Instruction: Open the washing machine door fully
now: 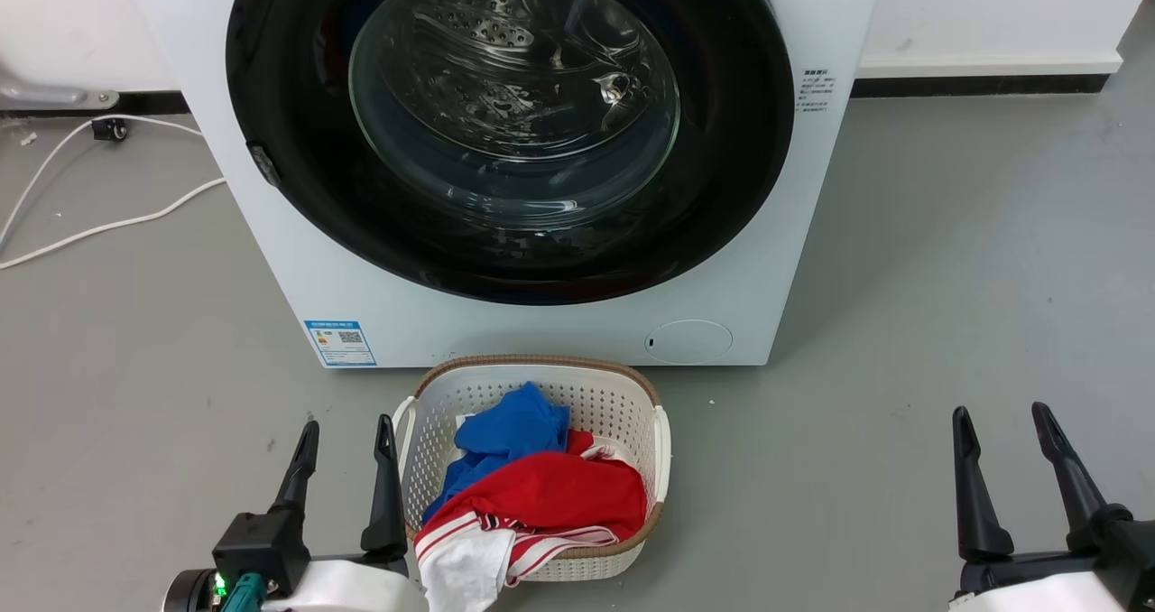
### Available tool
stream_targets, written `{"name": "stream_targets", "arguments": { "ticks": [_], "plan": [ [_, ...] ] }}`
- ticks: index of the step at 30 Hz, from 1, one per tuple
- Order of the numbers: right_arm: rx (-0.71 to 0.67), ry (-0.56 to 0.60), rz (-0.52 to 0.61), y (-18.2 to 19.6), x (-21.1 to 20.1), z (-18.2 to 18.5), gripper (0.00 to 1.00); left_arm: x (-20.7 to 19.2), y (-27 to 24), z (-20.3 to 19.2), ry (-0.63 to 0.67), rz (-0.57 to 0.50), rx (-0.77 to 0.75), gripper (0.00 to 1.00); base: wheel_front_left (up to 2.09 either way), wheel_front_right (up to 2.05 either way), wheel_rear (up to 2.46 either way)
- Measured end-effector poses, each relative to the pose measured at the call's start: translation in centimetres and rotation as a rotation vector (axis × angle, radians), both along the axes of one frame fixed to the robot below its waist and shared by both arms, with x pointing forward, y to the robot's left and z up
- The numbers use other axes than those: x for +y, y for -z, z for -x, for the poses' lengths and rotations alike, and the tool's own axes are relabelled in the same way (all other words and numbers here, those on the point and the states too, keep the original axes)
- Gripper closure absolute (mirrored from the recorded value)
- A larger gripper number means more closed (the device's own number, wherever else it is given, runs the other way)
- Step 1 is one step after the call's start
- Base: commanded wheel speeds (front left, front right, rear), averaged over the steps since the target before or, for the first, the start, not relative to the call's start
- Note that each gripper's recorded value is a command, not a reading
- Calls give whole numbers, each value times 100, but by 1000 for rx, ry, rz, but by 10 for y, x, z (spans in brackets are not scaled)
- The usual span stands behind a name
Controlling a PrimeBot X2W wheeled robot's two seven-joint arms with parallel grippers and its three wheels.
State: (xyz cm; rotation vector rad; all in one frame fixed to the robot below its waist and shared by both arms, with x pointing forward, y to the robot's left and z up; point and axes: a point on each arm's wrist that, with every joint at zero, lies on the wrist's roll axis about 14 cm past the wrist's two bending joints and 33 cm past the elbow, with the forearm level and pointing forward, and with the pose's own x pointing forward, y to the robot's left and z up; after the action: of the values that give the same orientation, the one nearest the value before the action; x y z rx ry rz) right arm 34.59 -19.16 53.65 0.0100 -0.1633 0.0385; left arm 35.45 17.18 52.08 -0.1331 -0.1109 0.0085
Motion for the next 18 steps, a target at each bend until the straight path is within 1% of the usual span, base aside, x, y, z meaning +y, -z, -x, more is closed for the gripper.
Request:
{"name": "stream_targets", "arguments": {
  "ticks": [13,18],
  "plan": [
    [-12,-7,3,0,2,4,0,-1,1,3,4,-57,-12,0,0,0,0],
    [-6,-8,-20,3,2,4,0,-1,3,4,1,-63,-8,0,0,0,0]
  ]
}}
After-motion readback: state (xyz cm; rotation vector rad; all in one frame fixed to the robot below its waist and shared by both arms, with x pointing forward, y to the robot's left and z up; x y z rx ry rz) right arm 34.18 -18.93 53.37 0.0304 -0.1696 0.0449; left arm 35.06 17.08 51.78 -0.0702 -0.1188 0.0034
